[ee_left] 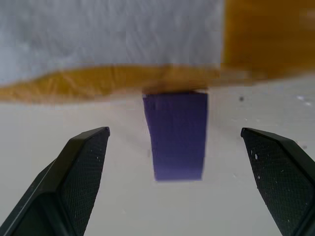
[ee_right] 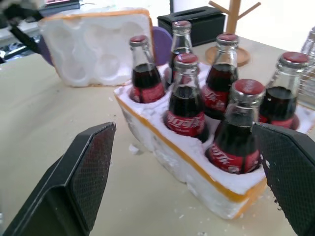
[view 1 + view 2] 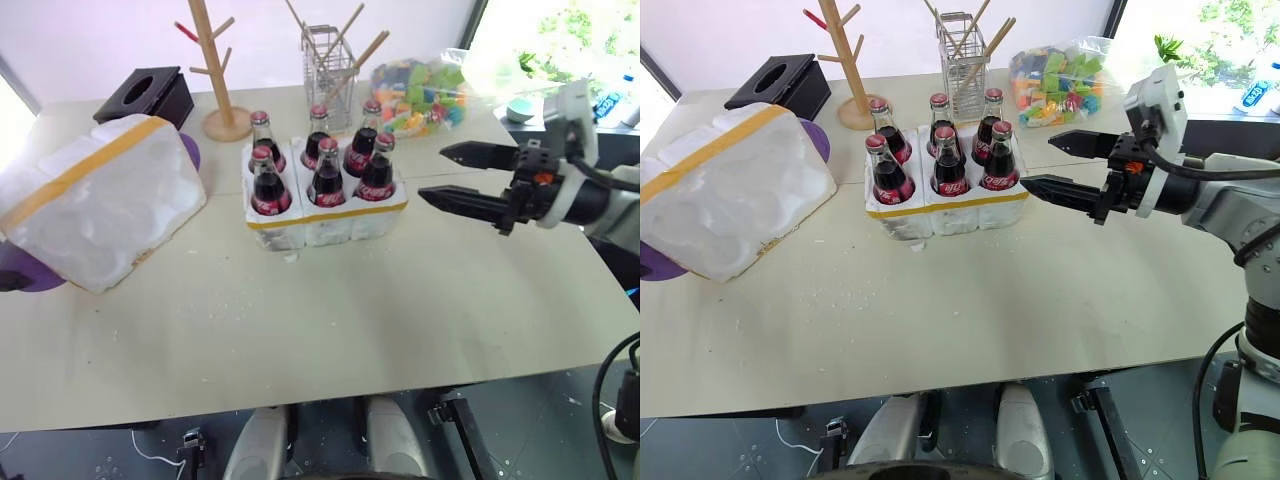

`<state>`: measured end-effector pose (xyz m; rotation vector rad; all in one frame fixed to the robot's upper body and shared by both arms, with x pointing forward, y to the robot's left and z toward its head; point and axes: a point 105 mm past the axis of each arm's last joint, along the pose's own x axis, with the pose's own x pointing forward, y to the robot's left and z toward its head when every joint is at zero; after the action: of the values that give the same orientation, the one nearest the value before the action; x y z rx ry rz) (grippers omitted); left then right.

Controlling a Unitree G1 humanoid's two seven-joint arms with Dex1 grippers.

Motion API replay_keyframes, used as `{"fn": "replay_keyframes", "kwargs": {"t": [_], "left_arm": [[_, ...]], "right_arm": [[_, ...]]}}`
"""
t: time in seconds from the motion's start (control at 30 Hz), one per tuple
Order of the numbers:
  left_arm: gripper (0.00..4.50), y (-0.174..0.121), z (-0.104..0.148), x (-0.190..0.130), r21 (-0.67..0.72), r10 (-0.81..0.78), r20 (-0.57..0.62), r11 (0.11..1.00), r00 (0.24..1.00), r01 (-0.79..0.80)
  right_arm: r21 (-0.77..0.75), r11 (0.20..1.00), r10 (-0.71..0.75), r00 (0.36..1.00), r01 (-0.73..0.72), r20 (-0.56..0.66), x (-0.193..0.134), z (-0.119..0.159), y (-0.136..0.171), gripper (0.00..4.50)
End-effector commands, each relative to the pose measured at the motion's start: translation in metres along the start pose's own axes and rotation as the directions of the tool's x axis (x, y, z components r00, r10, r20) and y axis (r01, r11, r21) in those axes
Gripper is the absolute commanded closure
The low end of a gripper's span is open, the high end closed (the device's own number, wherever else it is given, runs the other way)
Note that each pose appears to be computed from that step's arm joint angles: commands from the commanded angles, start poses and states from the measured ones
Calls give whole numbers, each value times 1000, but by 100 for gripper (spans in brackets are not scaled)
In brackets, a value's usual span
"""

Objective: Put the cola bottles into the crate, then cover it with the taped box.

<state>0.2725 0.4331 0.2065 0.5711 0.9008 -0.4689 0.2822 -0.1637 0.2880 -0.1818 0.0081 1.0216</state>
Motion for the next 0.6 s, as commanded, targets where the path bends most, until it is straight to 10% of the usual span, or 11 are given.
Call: {"fn": "replay_keyframes", "kwargs": {"t": [0.03, 0.2, 0.43, 0.6], "left_arm": [[0, 6, 0, -3, -4, 40, -17, 999, 999, -40], [74, 6, 4, 4, 9, 38, -10, 999, 999, -38], [409, 8, 16, 7, 29, 47, 39, 998, 998, -49], [414, 25, 38, 1, 145, 221, 149, 959, 964, -243]], "right_arm": [[-54, 998, 21, 999, -20, 29, -8, 15, 12, 2], [-60, 998, -6, 1000, 8, 29, -10, 14, 12, 0], [-56, 998, -20, 999, 22, 33, -10, 12, 12, 0], [6, 1000, -3, 1000, 3, 9, -15, 3, 12, 0]]}}
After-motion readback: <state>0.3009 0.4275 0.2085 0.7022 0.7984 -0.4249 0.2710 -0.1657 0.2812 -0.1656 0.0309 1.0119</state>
